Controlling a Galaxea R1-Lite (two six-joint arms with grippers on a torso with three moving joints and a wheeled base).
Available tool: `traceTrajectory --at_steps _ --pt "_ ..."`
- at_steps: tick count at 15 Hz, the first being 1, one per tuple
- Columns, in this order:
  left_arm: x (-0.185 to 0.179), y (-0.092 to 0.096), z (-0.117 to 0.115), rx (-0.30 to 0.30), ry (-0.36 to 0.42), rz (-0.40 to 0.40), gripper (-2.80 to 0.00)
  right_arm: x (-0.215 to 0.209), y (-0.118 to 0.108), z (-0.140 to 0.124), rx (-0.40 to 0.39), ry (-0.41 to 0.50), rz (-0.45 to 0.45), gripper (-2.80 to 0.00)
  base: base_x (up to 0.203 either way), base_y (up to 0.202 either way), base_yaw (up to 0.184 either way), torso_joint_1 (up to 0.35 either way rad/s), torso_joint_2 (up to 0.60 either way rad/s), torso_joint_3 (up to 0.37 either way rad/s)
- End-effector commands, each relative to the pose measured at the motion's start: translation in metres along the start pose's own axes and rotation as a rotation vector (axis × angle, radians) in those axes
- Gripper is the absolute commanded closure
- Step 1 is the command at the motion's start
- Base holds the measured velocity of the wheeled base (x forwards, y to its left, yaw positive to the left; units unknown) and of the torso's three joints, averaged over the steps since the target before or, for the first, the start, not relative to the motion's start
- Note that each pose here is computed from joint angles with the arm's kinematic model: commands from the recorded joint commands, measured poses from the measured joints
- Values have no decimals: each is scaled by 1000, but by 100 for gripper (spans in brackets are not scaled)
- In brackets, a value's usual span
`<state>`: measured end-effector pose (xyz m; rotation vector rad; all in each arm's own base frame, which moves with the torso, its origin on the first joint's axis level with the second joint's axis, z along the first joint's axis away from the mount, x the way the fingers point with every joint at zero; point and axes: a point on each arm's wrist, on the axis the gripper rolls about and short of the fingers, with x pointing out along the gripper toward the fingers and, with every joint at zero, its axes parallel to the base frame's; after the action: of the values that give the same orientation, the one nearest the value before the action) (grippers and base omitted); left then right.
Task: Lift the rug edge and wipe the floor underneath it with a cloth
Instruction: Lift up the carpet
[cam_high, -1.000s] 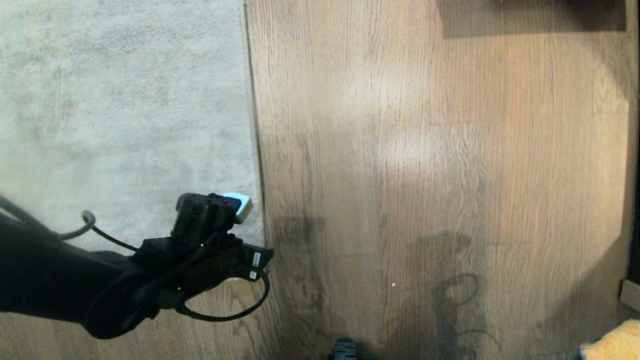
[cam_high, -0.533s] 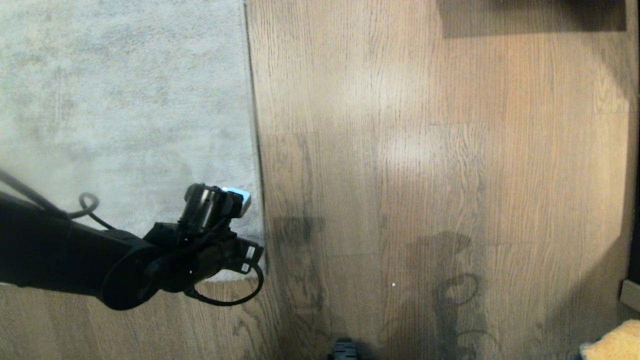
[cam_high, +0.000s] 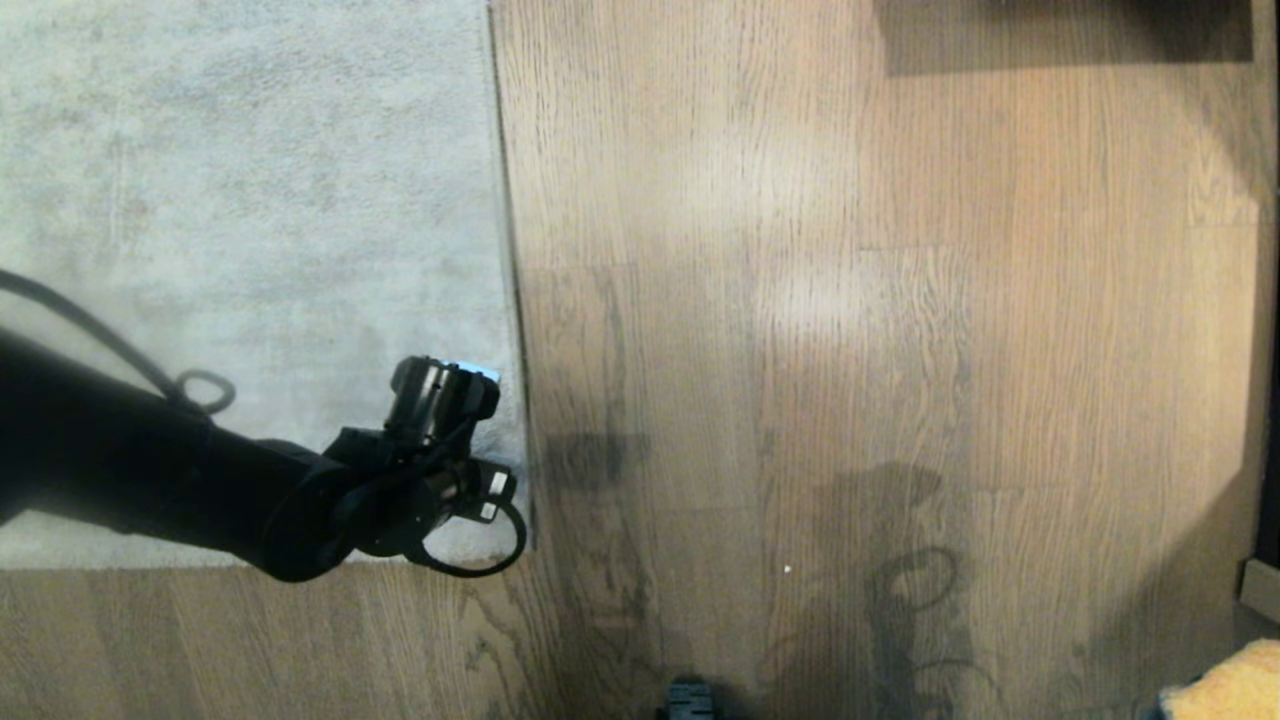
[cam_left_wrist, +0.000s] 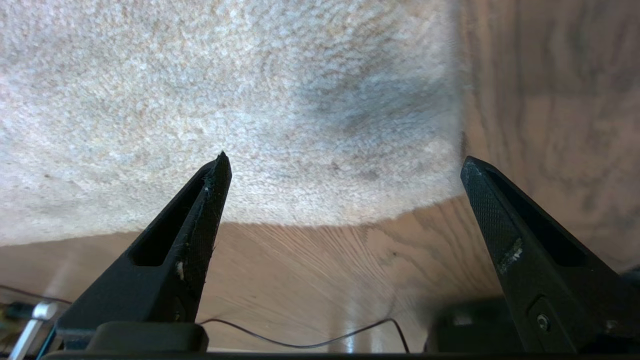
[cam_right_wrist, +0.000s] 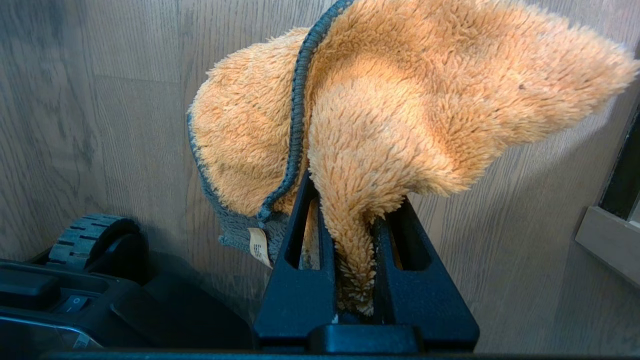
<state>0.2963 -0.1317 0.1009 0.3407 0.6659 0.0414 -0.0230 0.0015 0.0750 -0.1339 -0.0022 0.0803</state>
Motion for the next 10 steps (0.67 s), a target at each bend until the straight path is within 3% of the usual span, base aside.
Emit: traceTrajectory --at_steps 1,10 --pt "7 0 2 -6 2 19 -280 0 0 0 -1 1 1 0 0 0 0 0 0 0" --pt "23 -4 19 -28 -28 33 -280 0 0 0 -1 1 0 0 0 0 0 0 0 0"
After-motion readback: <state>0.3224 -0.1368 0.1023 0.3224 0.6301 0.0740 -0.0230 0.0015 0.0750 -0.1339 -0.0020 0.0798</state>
